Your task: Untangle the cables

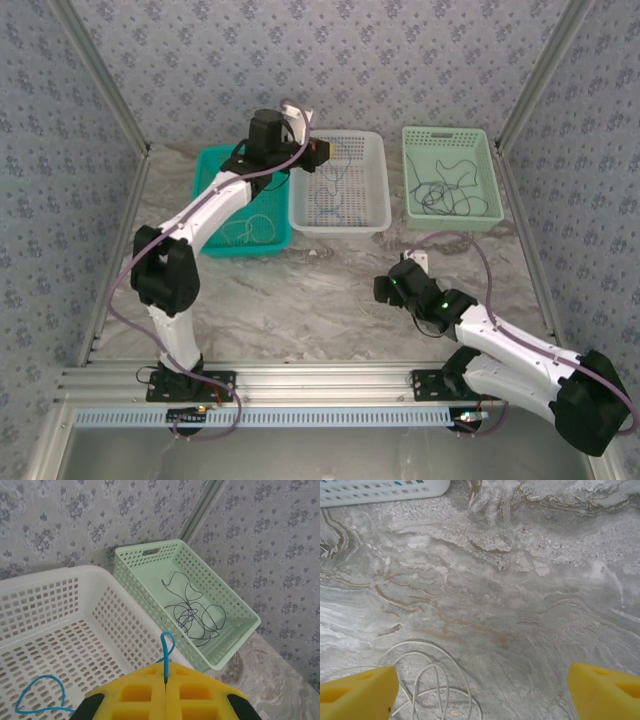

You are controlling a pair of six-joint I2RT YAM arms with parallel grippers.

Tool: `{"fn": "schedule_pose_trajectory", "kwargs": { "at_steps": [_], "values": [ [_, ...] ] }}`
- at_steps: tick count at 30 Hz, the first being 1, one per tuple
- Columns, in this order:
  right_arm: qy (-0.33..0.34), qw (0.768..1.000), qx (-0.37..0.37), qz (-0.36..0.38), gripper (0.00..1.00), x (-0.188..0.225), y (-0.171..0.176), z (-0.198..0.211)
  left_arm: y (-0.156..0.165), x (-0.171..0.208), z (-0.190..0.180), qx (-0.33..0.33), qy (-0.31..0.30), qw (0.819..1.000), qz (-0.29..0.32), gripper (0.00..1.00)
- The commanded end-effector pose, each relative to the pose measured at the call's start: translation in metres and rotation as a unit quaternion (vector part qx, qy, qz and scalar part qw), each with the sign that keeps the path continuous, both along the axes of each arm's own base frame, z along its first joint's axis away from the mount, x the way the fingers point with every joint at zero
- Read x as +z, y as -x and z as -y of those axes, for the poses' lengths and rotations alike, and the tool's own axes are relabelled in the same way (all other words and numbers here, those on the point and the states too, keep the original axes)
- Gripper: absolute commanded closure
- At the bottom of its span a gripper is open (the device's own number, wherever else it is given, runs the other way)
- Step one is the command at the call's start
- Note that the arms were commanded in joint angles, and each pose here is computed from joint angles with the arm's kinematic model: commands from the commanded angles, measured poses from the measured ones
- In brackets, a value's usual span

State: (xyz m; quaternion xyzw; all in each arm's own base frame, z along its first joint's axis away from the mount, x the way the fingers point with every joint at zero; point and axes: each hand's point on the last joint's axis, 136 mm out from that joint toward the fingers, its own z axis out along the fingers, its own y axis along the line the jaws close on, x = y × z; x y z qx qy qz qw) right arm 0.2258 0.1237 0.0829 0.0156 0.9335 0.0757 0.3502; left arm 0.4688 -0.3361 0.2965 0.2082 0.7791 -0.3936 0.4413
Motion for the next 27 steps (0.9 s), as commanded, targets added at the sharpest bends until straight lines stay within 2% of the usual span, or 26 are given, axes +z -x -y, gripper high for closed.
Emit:
{"fn": "schedule_pose_trajectory", "kwargs": {
  "at_steps": [1, 5, 7, 14, 16, 20, 23, 27],
  "values": [
    [0.002, 1.0, -0.014, -0.027, 0.1, -0.009, 0.009, 0.008, -0.009, -0.004, 0.003, -0.005, 0.01, 1.0, -0.026, 0.96],
    [0.002, 0.998, -0.034, -0.058, 0.12, -0.019, 0.017, 0.015, -0.017, -0.03, 0.004, 0.004, 0.0, 0.998, -0.057, 0.94],
    [0.003, 0.997, -0.038, -0.073, 0.15, -0.023, 0.02, 0.017, -0.018, -0.039, 0.003, 0.009, -0.008, 0.998, -0.068, 0.89],
    [-0.008, 0.996, -0.02, -0.087, 0.17, -0.026, 0.024, 0.01, -0.012, -0.052, -0.006, 0.023, -0.04, 0.996, -0.082, 0.52],
    [-0.015, 0.996, -0.022, -0.084, 0.17, -0.025, 0.023, 0.008, -0.007, -0.049, -0.006, 0.021, -0.045, 0.996, -0.074, 0.43],
    [-0.032, 0.997, -0.021, -0.074, 0.18, -0.021, 0.019, 0.002, 0.01, -0.041, -0.004, 0.015, -0.067, 0.997, -0.047, 0.34],
    [-0.027, 0.996, -0.03, -0.075, 0.17, -0.021, 0.016, 0.007, 0.029, -0.035, 0.0, 0.002, -0.084, 0.996, -0.016, 0.24],
    [-0.02, 0.996, -0.036, -0.075, 0.16, -0.017, 0.012, 0.013, 0.062, -0.029, 0.003, -0.018, -0.093, 0.995, 0.034, 0.17]
  ]
}}
